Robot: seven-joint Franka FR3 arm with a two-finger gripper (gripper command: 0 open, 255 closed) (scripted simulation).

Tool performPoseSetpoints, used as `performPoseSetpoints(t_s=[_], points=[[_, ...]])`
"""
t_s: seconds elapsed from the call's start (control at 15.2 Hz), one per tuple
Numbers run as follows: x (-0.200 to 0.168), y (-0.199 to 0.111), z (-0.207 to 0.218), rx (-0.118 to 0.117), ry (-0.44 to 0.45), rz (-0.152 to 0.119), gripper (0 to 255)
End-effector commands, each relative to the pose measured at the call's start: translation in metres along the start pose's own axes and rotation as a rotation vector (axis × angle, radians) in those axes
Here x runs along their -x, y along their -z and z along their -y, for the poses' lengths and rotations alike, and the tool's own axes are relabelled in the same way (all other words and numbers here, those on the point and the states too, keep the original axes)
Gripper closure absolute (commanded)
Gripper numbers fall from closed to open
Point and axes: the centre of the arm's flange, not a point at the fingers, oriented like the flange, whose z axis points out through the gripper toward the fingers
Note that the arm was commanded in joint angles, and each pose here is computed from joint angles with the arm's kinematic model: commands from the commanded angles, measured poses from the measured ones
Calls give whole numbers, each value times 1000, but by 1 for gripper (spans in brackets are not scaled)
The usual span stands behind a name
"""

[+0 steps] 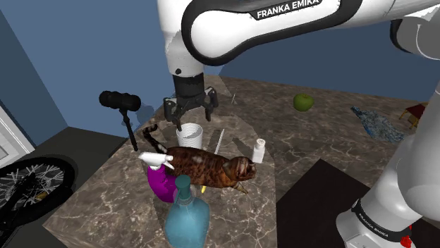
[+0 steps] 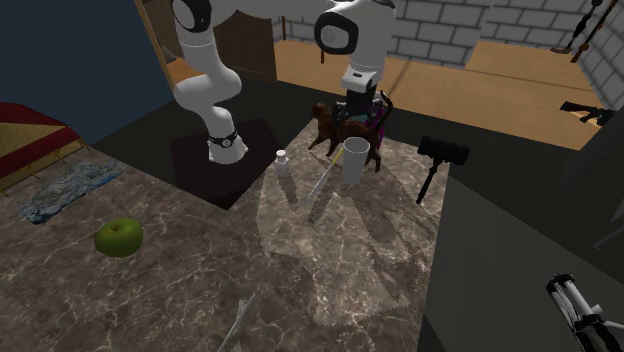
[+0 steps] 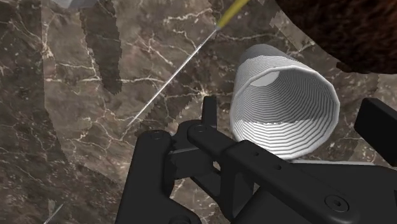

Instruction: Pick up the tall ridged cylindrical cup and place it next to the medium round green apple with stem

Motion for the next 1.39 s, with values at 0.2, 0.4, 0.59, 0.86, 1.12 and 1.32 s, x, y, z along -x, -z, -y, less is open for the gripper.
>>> performPoseSetpoints(t_s=[0.2, 0.4, 0.59, 0.86, 1.12, 1.32], points=[[-19, -10, 55, 27, -6, -18, 0], [-20, -26, 54, 27, -6, -18, 0], [-20, -41, 54, 27, -6, -18, 0], [-20, -50, 54, 27, -6, -18, 0], [-20, -50, 54, 27, -6, -18, 0], [-20, -50, 54, 27, -6, -18, 255]])
